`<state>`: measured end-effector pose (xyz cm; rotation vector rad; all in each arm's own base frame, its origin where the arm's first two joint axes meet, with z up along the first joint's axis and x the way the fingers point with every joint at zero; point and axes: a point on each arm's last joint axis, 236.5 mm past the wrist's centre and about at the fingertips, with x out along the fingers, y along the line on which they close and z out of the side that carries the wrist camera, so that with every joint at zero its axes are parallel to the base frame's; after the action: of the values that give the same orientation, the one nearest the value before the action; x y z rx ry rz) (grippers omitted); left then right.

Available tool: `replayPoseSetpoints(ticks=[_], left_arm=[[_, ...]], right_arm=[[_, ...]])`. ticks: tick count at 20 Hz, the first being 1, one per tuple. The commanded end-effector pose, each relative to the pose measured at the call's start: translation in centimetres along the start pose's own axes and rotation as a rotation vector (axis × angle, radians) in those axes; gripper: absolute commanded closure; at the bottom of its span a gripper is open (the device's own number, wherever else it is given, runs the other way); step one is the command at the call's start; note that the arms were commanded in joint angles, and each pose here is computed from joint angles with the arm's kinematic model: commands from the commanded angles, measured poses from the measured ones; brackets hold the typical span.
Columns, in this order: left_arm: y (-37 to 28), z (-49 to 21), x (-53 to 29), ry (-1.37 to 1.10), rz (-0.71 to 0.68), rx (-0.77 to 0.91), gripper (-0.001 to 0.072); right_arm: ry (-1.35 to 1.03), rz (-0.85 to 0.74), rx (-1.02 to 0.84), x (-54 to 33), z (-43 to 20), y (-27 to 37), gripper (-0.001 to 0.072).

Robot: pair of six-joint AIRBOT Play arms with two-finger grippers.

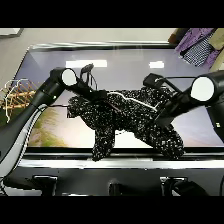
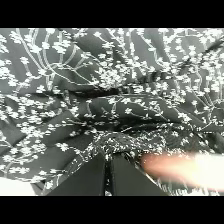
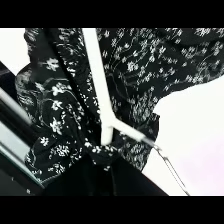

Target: Fold the clothes and pants, and hang the long-sleeved shirts on hangers.

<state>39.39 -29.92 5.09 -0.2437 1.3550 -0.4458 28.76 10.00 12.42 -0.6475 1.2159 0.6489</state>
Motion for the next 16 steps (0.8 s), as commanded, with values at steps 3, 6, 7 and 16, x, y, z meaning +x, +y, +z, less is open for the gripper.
replayPoseSetpoints(ticks=[3,6,7,16], left_arm=[[1.3,1.3,-0.5,-0.039,0.032,0.030,0.0683],[1.3,1.5,-0.5,-0.048,0.030,0.052,0.0682],[1.2,1.7,-0.5,-0.057,0.028,0.059,0.0682],[0.4,3.5,-3.2,-0.110,0.013,0.094,0.0682]], right_arm=[[0.009,0.022,0.002,0.0,0.0,0.9,0.0675],[0.010,0.037,0.001,0.0,0.0,1.3,0.0675],[0.002,0.050,0.000,0.0,0.2,1.6,0.0675],[0.071,0.067,0.001,3.5,0.9,0.5,0.0675]])
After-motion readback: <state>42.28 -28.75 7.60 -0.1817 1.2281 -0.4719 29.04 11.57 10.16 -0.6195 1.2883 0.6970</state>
